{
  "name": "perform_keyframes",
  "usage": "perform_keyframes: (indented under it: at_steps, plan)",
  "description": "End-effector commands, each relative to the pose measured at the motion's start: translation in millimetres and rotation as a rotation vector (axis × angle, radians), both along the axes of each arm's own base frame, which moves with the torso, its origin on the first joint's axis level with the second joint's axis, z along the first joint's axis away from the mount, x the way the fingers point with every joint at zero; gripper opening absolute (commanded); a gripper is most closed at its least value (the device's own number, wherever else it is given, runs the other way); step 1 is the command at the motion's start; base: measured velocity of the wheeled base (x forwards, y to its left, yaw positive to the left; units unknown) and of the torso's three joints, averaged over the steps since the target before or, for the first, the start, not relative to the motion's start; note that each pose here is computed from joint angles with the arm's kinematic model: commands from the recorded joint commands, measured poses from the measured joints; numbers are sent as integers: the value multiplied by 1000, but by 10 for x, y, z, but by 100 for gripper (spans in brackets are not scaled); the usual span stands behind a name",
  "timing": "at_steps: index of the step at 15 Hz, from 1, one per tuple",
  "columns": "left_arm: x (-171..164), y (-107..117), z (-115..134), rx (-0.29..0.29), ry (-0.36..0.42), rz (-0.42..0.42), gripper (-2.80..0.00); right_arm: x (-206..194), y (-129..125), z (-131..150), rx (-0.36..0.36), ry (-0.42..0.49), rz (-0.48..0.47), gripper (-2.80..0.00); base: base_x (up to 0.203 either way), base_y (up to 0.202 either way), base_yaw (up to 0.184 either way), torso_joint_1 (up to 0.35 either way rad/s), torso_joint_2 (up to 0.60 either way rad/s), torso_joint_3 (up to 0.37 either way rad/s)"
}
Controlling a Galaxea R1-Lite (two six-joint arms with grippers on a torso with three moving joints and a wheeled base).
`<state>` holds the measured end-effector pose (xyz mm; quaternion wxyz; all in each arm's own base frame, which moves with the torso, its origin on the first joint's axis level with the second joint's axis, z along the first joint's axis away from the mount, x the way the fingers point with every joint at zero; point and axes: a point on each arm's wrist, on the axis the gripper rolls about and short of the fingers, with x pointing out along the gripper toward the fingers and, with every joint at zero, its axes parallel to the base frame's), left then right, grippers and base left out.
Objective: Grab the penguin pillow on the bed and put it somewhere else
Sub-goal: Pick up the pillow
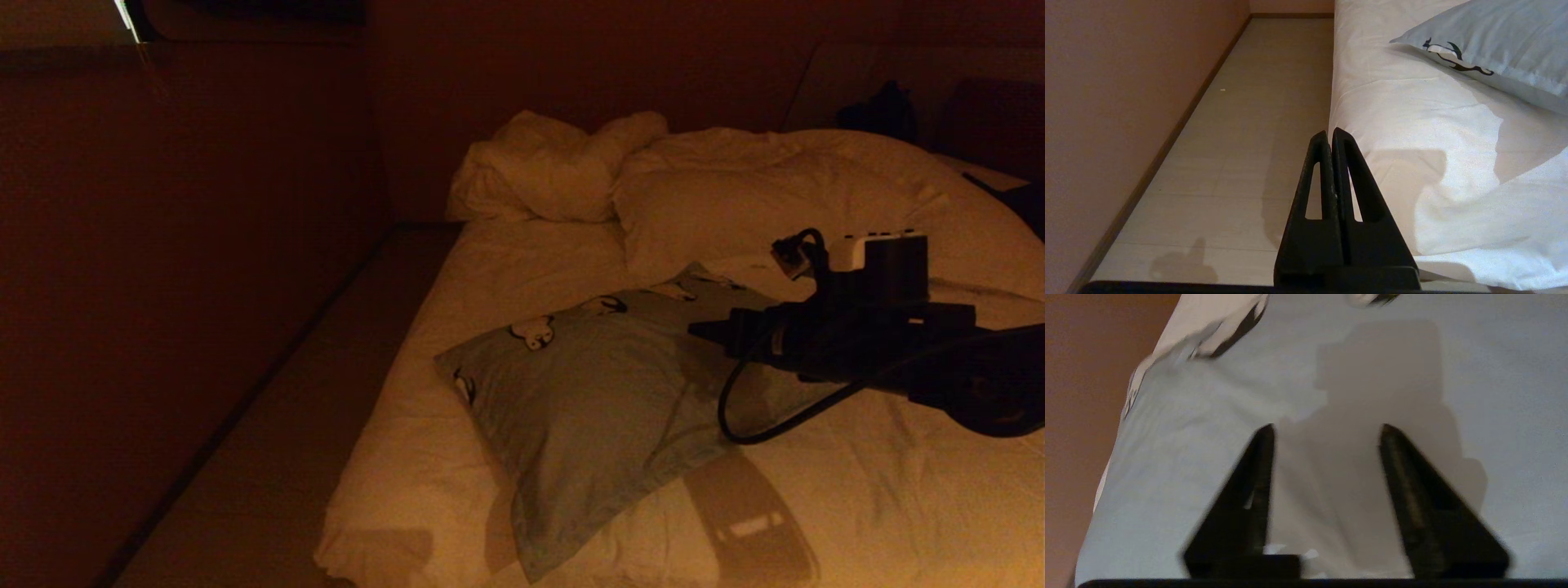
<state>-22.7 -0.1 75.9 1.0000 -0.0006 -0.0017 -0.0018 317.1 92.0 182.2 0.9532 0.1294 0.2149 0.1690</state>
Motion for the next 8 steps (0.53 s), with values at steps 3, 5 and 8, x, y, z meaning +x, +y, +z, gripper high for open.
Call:
perform_keyframes:
  at_steps: [3, 5, 8]
  plan:
    - [3, 0, -8, 0, 3, 1, -280, -38, 94, -104, -68, 11, -10, 0, 0, 0, 0, 0, 0, 0]
    - [3, 0, -8, 0, 3, 1, -280, -60, 75, -127, -161, -11, -46, 0, 0, 0, 0, 0, 0, 0]
    - [3, 0, -8, 0, 3, 1, -280, -83, 67, -215, -224, 2, -42, 0, 0, 0, 0, 0, 0, 0]
